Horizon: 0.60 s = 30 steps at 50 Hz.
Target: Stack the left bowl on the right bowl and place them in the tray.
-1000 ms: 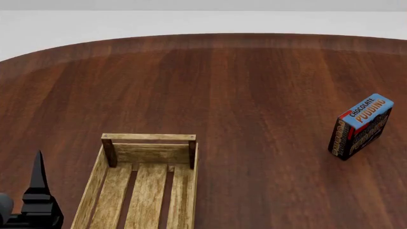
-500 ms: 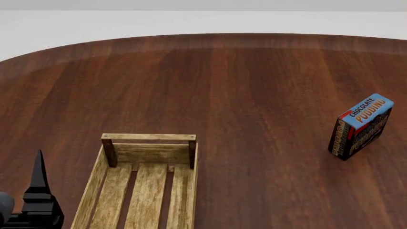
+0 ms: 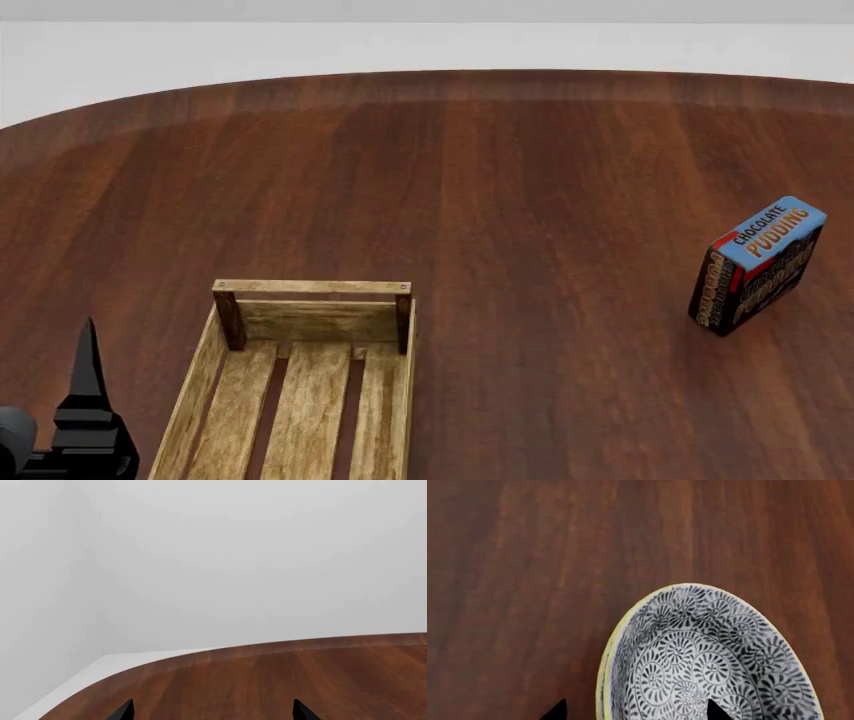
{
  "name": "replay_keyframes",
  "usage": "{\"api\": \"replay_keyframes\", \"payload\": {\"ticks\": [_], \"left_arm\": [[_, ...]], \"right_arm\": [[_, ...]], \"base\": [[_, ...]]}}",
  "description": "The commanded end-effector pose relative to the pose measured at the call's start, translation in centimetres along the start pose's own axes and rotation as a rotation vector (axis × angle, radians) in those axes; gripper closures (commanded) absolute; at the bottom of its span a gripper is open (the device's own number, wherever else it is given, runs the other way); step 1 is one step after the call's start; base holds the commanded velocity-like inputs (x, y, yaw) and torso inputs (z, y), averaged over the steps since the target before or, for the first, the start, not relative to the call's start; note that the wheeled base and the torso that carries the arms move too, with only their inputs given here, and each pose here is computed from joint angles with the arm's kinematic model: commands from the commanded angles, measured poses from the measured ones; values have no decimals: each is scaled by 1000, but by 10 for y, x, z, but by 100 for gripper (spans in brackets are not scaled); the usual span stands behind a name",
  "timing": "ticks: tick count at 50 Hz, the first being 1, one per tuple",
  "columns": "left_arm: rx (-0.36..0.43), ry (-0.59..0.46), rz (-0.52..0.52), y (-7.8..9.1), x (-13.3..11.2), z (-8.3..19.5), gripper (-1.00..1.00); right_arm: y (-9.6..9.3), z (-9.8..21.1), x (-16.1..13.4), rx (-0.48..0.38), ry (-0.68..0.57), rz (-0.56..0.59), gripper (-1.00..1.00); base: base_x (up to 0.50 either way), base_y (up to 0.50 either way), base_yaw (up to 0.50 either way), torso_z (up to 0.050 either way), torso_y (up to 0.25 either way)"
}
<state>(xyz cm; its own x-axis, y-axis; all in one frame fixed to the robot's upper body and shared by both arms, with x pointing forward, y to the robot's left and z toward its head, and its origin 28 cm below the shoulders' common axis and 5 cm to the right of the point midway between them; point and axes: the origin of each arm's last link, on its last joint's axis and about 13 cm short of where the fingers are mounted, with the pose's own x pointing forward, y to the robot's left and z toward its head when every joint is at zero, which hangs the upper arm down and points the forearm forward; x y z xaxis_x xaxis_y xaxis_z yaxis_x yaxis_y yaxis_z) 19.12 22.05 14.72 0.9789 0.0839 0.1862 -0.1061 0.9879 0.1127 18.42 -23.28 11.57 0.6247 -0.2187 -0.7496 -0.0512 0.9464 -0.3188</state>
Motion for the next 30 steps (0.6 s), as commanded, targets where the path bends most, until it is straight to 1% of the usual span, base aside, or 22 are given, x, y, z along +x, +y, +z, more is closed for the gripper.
{"api": "replay_keyframes", "payload": {"ticks": [1, 17, 25, 30], "left_arm": [[1, 1, -2, 0, 0, -1, -100], [-1, 1, -1, 0, -1, -1, -100], [-5, 0, -1, 0, -1, -1, -100], [-8, 1, -1, 0, -1, -2, -100]], "right_arm": [[-1, 1, 1, -2, -3, -15, -100], [2, 7, -6, -24, -18, -19, -100], [4, 24, -25, -84, -70, -20, -100], [5, 35, -35, -126, -79, -25, -100]], "base": [[0, 0, 0, 0, 0], [0, 0, 0, 0, 0], [0, 0, 0, 0, 0], [0, 0, 0, 0, 0]]}}
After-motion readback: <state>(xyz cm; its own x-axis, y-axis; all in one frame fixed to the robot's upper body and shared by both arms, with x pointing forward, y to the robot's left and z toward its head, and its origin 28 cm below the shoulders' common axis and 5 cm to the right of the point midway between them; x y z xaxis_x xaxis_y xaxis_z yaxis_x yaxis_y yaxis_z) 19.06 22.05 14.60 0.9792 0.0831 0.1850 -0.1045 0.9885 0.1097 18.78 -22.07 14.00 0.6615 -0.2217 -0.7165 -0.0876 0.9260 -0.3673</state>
